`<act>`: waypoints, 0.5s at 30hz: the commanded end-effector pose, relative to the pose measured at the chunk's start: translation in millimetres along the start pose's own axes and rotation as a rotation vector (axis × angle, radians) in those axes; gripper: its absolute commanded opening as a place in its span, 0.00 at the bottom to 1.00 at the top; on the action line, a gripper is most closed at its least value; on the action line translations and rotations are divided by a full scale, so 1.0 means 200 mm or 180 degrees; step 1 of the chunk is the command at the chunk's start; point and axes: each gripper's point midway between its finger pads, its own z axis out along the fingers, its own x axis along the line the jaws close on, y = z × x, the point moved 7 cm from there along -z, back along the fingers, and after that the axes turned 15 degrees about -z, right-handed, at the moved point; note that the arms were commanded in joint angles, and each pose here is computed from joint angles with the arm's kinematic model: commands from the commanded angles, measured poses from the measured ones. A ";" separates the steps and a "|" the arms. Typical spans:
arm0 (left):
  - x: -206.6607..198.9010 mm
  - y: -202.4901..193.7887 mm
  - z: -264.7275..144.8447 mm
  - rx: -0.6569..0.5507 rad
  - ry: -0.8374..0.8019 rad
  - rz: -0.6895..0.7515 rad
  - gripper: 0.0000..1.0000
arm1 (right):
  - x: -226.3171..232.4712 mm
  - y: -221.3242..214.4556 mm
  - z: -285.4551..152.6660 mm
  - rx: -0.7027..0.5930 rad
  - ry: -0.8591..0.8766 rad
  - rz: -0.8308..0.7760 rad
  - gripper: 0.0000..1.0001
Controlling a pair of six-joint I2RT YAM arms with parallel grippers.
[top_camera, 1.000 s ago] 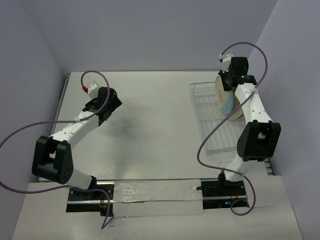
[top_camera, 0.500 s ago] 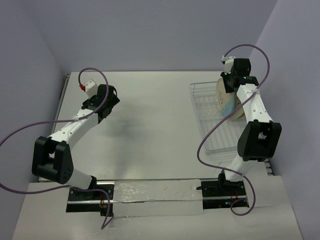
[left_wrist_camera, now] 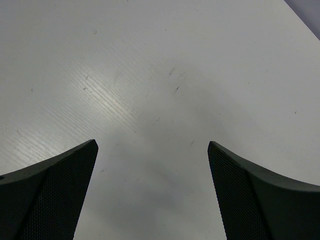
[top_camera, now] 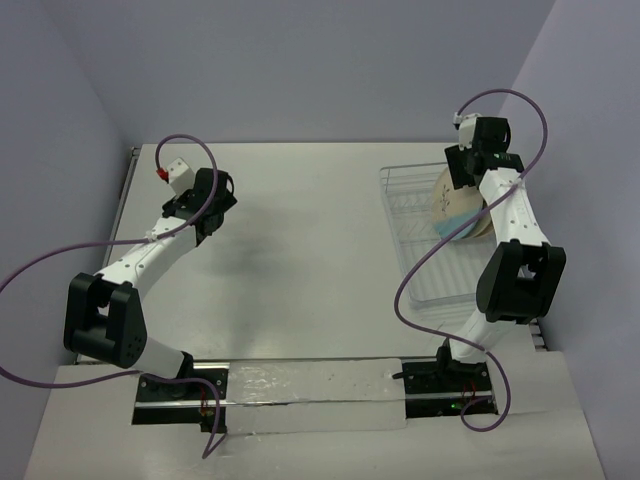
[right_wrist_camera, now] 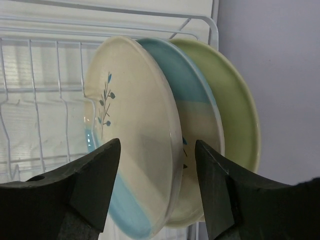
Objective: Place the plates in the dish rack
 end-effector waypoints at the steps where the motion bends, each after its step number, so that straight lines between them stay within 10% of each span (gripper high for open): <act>1: -0.07 0.08 -0.02 -0.0109 -0.0114 -0.0124 0.99 | -0.08 0.09 -0.10 -0.0206 -0.0199 0.0124 0.76; 15: -0.12 0.07 -0.02 -0.0042 -0.0433 -0.0029 0.99 | -0.32 0.34 -0.48 -0.0928 -0.0953 0.1122 1.00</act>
